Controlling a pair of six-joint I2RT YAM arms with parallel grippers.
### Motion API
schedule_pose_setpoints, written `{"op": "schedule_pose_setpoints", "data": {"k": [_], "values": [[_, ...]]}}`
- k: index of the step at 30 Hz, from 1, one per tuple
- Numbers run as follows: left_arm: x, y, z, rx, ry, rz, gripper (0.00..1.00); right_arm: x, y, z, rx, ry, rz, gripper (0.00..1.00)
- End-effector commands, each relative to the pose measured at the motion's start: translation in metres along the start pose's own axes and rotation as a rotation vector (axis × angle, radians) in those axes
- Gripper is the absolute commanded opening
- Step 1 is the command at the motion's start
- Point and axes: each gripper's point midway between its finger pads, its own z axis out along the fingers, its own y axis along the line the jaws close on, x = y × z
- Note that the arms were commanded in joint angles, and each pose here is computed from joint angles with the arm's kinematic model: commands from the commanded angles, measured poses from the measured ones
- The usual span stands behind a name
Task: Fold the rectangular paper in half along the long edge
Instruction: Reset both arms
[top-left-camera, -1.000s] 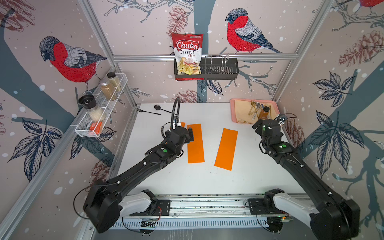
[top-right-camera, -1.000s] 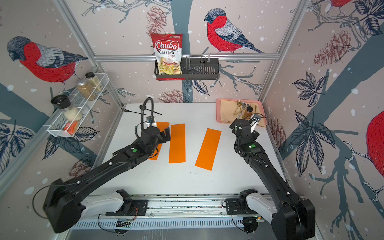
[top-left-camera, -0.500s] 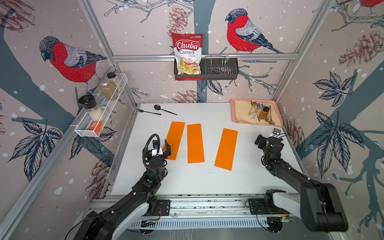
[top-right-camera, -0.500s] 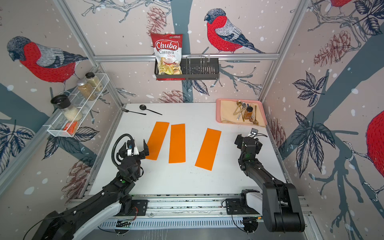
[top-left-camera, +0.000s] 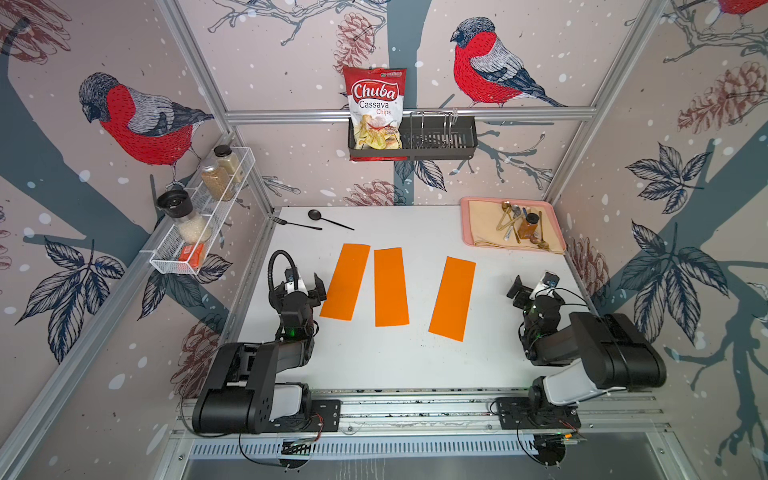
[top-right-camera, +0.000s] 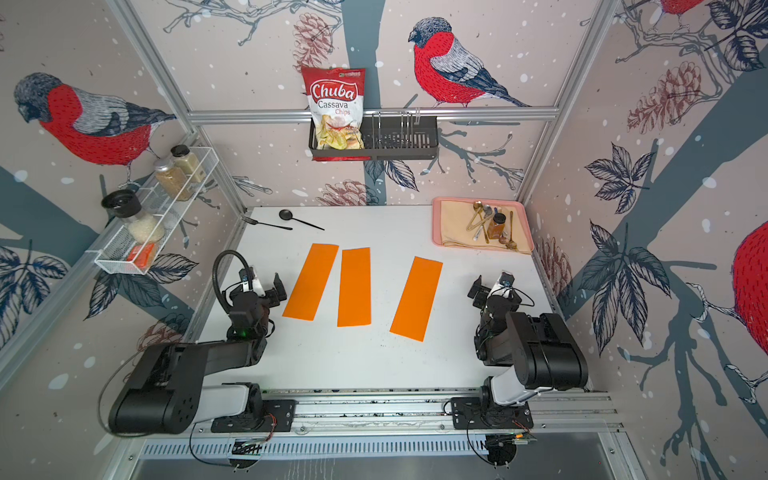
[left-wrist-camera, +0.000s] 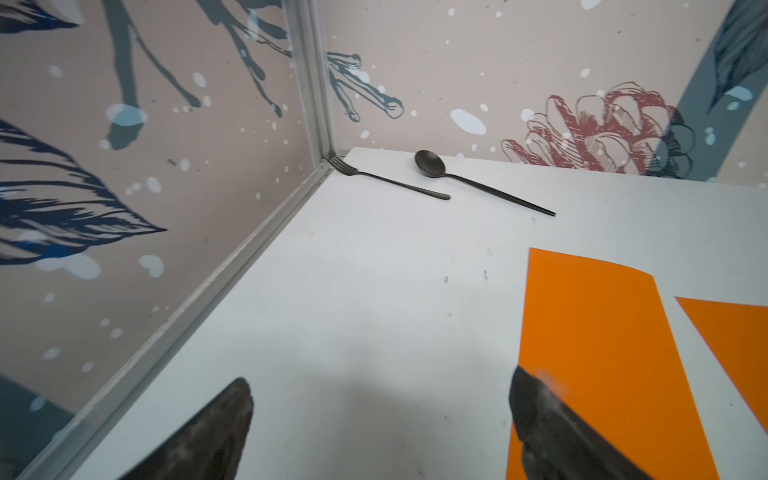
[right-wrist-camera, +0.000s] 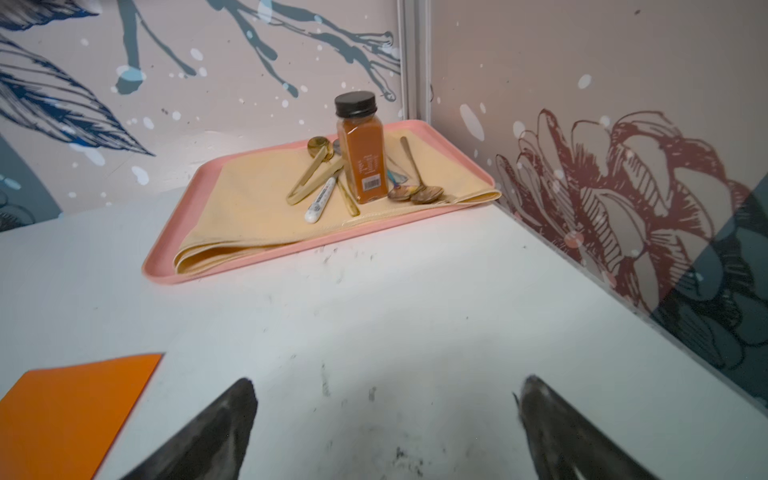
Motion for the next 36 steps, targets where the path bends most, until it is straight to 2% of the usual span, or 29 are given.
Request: {"op": "schedule_pose_setpoints", "data": {"k": [1, 3, 4, 8, 10, 36], "values": [[-0.032, -0.025, 0.004, 0.153, -0.144, 0.013, 0.98, -0.046, 0.016, 0.0, -0.076, -0.169, 0.009, 1.0], [-0.024, -0.029, 0.003, 0.181, -0.157, 0.019, 0.98, -0.045, 0.022, 0.001, -0.103, -0.173, -0.008, 1.0], [-0.028, -0.028, 0.0, 0.187, -0.199, 0.014, 0.99, -0.046, 0.022, 0.0, -0.105, -0.179, -0.01, 1.0], [-0.018, -0.028, 0.017, 0.194, -0.091, 0.002, 0.99, -0.046, 0.022, 0.004, -0.102, -0.167, -0.007, 1.0], [-0.022, -0.031, 0.018, 0.211, -0.116, 0.006, 0.98, -0.044, 0.023, 0.006, -0.102, -0.154, -0.011, 1.0], [-0.021, -0.033, 0.02, 0.203, -0.105, 0.019, 0.98, -0.045, 0.02, 0.006, -0.078, -0.158, -0.008, 1.0]]}}
